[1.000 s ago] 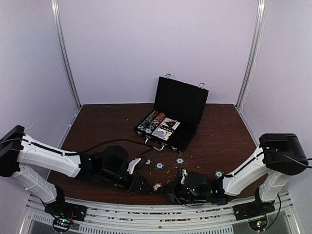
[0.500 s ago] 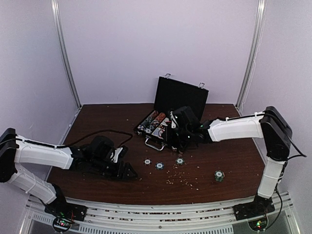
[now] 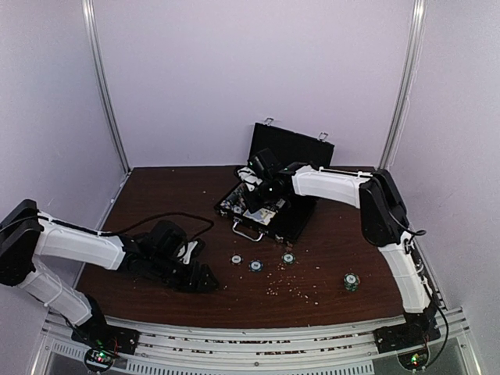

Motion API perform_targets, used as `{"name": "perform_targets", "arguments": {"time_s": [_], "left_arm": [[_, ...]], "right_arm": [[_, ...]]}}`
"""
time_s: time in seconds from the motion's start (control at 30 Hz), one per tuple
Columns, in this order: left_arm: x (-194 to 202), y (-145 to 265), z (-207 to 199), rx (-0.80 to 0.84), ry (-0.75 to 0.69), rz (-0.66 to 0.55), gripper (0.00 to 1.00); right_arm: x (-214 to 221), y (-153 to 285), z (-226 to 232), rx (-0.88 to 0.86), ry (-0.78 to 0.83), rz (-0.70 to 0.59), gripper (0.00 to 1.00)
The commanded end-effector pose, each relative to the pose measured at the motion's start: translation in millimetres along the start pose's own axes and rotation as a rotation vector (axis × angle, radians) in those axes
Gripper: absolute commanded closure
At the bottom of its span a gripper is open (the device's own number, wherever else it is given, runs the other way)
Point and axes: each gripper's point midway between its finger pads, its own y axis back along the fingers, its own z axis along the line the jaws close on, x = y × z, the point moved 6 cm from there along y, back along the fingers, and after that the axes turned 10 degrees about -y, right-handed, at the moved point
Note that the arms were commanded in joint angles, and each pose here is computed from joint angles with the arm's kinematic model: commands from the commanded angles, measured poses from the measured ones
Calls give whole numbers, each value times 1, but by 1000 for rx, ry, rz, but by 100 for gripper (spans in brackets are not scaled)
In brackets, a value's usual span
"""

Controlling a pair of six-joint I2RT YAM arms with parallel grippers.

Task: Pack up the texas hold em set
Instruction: Place the poker chip in the slot.

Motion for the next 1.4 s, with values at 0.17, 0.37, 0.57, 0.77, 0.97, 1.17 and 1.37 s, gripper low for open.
{"name": "perform_targets", "arguments": {"time_s": [0.17,0.37,0.57,0.77,0.97,1.17,1.37], "left_arm": [[-17,-3,0,13,-8,-27,26],[-22,-7,3,10,-5,-19,26],[-28,-9,5,3,-7,-15,26],[-34,-10,3,-9,-21,-8,26],[-47,-10,2,-20,-34,-30,26],[-71,-9,0,-39,-41,-92,26],[-108,-24,-5,-69,-91,-132,27]], "right_arm": [[-12,-15,-23,71,108,17,100],[0,-34,-30,58,121,64,100],[8,-46,-33,56,123,80,100],[0,-44,-36,68,93,48,90],[-20,-29,-33,50,79,-20,77],[-45,-2,-28,33,65,-103,71],[-63,30,-30,27,17,-177,64]]}}
